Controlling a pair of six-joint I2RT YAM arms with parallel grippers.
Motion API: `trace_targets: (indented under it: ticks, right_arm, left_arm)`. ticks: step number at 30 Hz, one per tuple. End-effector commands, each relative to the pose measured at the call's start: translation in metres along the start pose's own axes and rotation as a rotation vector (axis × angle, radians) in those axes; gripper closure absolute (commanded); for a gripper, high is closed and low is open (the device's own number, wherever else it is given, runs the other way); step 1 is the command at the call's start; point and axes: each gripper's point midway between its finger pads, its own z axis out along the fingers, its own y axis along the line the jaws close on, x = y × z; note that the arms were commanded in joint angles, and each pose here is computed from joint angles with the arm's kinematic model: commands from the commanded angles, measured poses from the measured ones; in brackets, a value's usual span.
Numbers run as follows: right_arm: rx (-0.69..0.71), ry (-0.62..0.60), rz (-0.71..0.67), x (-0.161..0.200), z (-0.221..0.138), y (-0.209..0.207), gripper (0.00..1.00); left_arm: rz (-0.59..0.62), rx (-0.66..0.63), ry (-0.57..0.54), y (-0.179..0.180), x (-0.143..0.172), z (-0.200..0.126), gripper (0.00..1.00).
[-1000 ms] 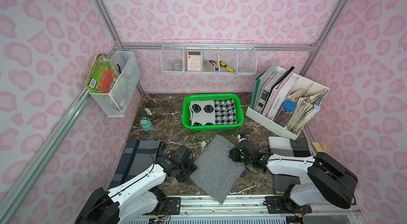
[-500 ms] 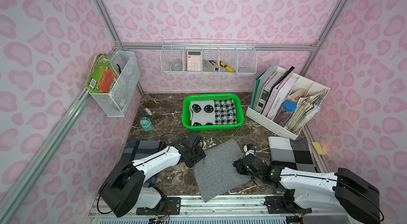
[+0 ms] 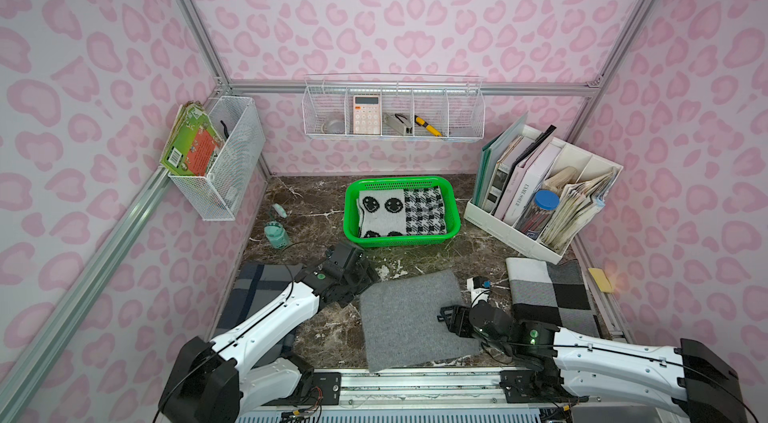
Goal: Put the folded scarf in the basket
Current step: Adjust the scarf at the center of the board.
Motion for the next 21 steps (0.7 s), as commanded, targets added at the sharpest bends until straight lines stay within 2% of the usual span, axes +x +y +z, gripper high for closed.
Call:
trace_targets:
  ticks: [1,5,9,15,21]
  right_arm:
    - [0.008,-0.109,-0.010,-0.026,-0.005,-0.007,0.31]
    - [-0.010,-0.172,0.043,-0.058,-0.007,-0.021,0.29]
    - [-0.054,-0.169,0.079,-0.079,-0.005,-0.028,0.22]
    - [-0.043,-0.050,0.077,-0.074,0.013,-0.038,0.14]
    - [-0.046,0.040,0.099,-0.062,0.034,-0.037,0.13]
  left_arm:
    - [0.004,-0.034,-0.009,0.023,0.003,-0.012,0.04]
    - [0.015,0.103,0.055,0.010,0.020,-0.014,0.05]
    - [0.020,0.129,0.133,0.014,0.038,-0.010,0.07]
    - [0.032,0.132,0.199,0.028,0.059,-0.004,0.07]
    - [0.003,0.094,0.208,0.041,0.068,0.003,0.08]
